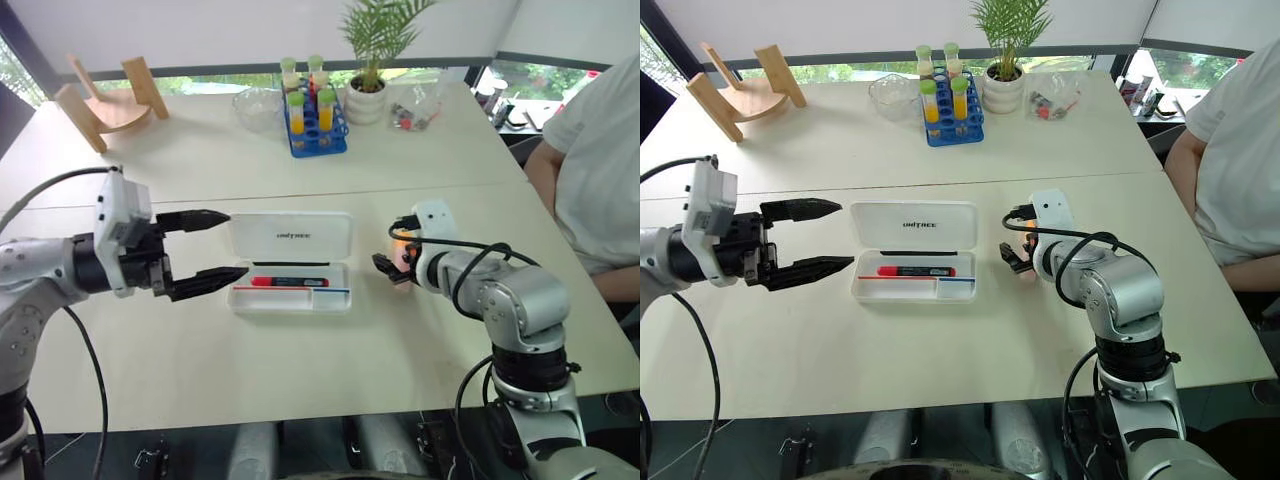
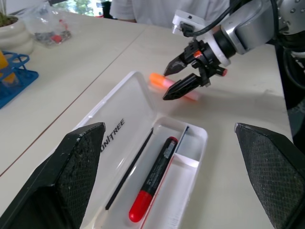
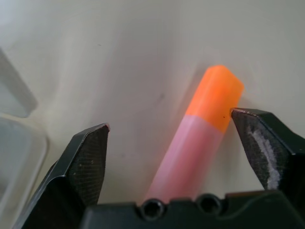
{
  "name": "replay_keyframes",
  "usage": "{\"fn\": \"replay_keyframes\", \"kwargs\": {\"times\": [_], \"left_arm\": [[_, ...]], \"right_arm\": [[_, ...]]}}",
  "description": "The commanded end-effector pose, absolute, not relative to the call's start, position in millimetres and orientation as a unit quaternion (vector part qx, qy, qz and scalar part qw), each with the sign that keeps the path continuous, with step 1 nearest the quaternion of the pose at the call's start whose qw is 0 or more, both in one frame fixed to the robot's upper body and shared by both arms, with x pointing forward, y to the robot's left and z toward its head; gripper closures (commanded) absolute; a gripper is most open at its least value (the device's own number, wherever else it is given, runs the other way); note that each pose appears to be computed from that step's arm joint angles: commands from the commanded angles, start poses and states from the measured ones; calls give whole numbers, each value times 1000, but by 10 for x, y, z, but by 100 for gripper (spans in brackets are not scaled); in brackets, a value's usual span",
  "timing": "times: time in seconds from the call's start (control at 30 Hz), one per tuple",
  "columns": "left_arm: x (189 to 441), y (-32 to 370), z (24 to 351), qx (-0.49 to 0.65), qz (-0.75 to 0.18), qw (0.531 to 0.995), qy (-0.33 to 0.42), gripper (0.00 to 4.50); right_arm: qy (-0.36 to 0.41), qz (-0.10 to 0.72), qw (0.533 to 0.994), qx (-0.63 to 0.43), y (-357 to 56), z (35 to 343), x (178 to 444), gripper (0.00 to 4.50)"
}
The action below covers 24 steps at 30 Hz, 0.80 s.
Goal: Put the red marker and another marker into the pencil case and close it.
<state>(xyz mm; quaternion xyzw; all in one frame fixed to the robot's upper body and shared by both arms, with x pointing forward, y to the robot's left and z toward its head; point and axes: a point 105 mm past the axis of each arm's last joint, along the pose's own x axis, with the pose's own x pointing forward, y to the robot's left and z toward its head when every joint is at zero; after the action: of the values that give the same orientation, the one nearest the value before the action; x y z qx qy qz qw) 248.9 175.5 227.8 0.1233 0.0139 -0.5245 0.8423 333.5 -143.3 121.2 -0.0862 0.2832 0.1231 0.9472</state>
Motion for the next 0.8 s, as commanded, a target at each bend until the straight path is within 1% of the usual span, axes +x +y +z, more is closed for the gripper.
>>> {"fn": "replay_keyframes", "kwargs": {"times": [0.03, 0.13, 0.23, 0.27, 0.4, 0.43, 0.53, 0.6, 0.67, 0.73, 0.8], "left_arm": [[2492, 1763, 2384, 150, -510, 847, -14, 2], [2510, 1810, 2399, 158, -501, 851, -14, 2], [2535, 1871, 2436, 167, -487, 857, -16, 0], [2545, 1895, 2451, 169, -481, 860, -17, 0], [2575, 1984, 2486, 177, -462, 869, -20, 0], [2583, 2013, 2495, 178, -458, 871, -20, 0], [2603, 2090, 2530, 180, -444, 877, -24, 0], [2612, 2155, 2567, 179, -436, 881, -28, 0], [2597, 2216, 2565, 181, -435, 882, -20, 0], [2576, 2245, 2555, 184, -438, 880, -12, 0], [2549, 2261, 2545, 180, -447, 876, -1, 0]], "right_arm": [[294, 126, 946, -56, -1406, 1188, 3340, 0], [317, 139, 937, -53, -1345, 1068, 3292, 0], [328, 147, 931, -59, -1330, 988, 3249, 83], [327, 147, 931, -65, -1338, 980, 3246, 120], [319, 145, 933, -75, -1373, 989, 3256, 333], [316, 148, 934, -79, -1381, 1007, 3258, 366], [307, 166, 932, -93, -1405, 1077, 3226, 367], [292, 192, 930, -112, -1445, 1209, 3200, 367], [259, 228, 929, -129, -1485, 1446, 3203, 367], [239, 284, 917, -149, -1446, 1627, 3140, 367], [206, 373, 886, -180, -1339, 1849, 2998, 367]]}}
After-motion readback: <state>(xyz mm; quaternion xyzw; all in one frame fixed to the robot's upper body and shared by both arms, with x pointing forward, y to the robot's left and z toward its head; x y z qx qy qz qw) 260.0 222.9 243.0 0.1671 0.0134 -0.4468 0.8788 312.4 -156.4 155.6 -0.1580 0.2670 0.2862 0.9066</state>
